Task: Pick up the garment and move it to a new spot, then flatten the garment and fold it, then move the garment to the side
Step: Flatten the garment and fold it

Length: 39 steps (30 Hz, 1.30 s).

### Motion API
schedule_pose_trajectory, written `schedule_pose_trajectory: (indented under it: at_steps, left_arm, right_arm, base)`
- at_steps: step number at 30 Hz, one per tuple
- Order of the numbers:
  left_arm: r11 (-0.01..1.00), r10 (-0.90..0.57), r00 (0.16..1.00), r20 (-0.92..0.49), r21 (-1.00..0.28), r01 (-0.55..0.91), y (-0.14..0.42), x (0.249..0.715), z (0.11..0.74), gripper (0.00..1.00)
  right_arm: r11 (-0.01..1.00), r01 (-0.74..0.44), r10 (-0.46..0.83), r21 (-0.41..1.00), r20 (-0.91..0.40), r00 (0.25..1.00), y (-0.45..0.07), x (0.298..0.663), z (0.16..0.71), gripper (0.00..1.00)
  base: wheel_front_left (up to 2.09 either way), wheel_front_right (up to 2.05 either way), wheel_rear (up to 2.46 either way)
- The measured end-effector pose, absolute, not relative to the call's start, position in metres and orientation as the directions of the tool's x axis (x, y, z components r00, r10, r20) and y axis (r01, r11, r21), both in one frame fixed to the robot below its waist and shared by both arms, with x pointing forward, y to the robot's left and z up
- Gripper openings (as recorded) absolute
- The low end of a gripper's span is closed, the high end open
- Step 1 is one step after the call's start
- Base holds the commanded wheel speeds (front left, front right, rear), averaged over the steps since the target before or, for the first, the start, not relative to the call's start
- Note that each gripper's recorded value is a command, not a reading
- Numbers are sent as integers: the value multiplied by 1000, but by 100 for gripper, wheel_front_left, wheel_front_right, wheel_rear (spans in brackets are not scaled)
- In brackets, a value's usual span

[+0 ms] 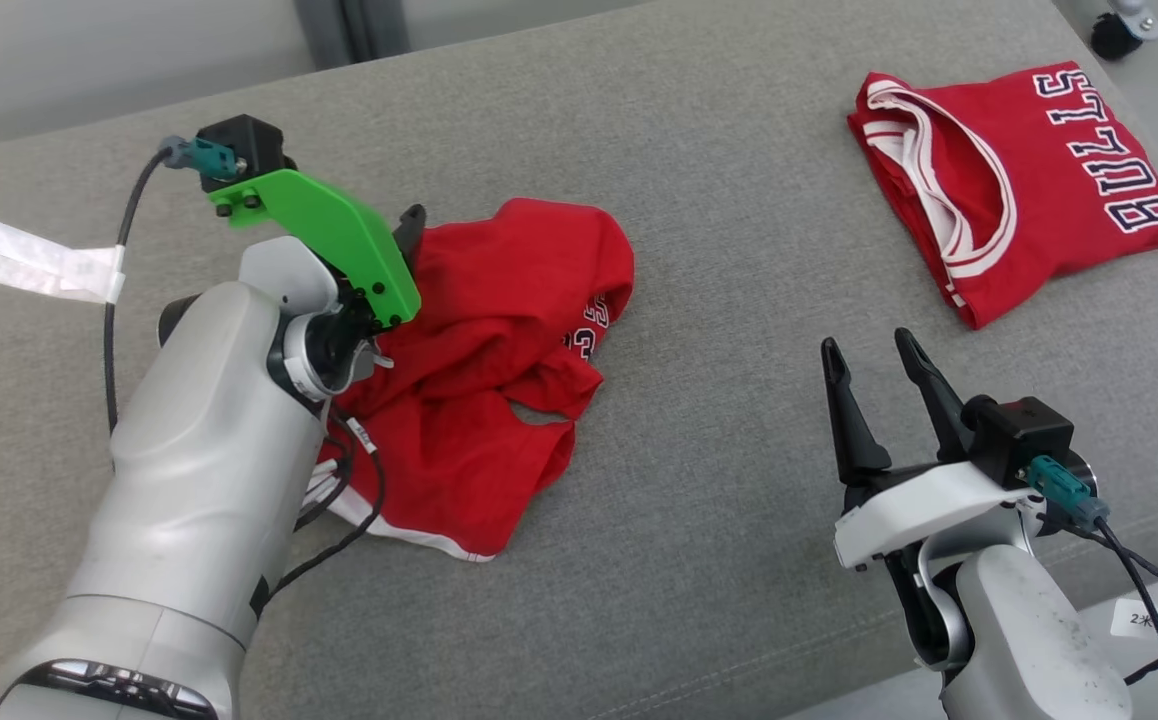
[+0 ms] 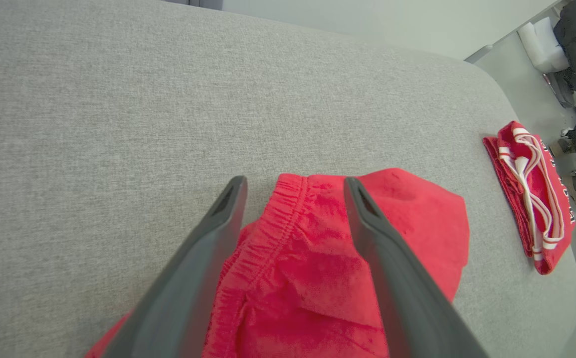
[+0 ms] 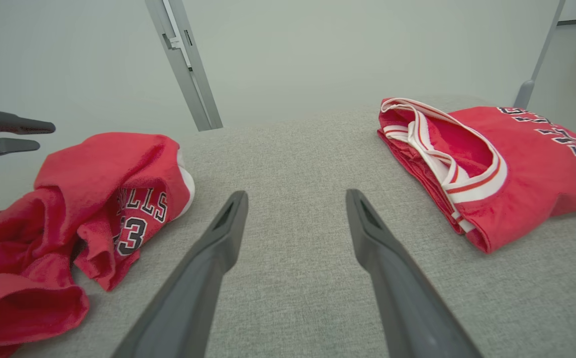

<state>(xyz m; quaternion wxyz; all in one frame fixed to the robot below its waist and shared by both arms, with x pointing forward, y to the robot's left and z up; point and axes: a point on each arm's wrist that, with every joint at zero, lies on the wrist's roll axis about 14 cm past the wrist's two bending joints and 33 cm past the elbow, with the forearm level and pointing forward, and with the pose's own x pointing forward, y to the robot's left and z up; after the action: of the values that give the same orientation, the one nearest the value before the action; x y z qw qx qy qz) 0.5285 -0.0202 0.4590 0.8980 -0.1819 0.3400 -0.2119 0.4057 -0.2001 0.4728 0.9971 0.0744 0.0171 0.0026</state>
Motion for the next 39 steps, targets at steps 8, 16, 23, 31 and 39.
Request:
schedule_pose_trajectory:
  at_steps: [8,16,23,31,39]
  left_arm:
    - [855,-513,524,-680,-460,240,-38,525,420,100]
    - [804,-594,387,-705,-531,267,-59,502,418,25]
    - [702,-699,580,-417,-556,446,-80,524,480,0]
    - [578,-752,655,71,-407,708,-110,529,615,0]
    - [385,-866,459,200,-319,866,-137,462,663,0]
  right_arm:
    - [987,77,-66,138,-83,994,-224,395,457,100]
    - [987,82,-71,136,-83,994,-226,397,456,100]
    - [989,53,-46,136,-55,997,-218,402,465,100]
    - [990,42,-38,136,-33,999,-215,398,474,100]
    - [990,42,-39,134,-27,999,-217,393,475,100]
  base:
    - [0,0,0]
    - [0,0,0]
    - [0,0,0]
    - [0,0,0]
    - [0,0,0]
